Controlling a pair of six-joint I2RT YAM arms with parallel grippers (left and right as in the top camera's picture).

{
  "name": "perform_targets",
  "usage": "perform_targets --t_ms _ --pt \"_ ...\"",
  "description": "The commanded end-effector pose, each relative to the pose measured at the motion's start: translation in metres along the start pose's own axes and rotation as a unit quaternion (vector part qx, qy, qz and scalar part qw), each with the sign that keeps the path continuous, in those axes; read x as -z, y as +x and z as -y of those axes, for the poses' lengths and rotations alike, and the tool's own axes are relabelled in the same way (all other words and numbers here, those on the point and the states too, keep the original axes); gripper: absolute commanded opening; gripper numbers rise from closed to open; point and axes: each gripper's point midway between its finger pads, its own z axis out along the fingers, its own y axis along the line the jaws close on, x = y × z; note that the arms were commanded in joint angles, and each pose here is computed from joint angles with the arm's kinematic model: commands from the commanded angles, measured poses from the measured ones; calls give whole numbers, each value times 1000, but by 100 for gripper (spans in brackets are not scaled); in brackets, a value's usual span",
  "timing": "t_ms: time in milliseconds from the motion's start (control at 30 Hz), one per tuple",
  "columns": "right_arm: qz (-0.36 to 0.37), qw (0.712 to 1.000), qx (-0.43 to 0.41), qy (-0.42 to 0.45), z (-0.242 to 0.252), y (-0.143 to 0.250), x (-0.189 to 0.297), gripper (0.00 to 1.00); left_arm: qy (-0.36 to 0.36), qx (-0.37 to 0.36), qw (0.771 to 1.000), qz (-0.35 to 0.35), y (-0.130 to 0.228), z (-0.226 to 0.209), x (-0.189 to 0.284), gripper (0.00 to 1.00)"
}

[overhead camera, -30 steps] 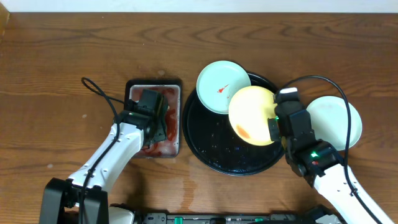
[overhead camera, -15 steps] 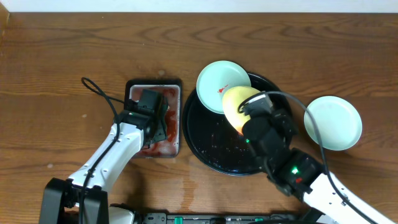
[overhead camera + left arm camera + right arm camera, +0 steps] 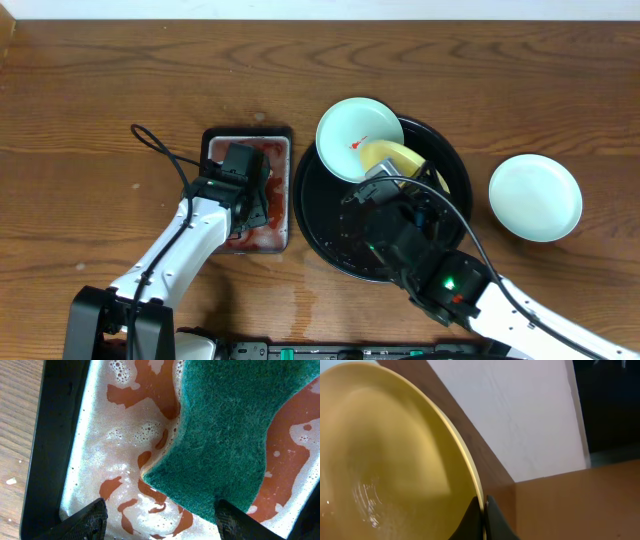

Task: Clean dirty plates on tray and stack at the side
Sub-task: 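Carry the yellow plate right and set it on the white plate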

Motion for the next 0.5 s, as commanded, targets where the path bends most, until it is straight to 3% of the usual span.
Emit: perform_targets --t_ms 0,267,467 --pt "-7 1000 8 21 6 -5 0 1 -1 8 1000 -3 2 -1 -2 70" --pt "-29 990 -139 10 3 7 -17 1 -2 8 1000 -4 2 -1 -2 70" --pt "-98 951 -291 -42 -9 45 -46 1 -1 8 1000 -4 2 -1 -2 70"
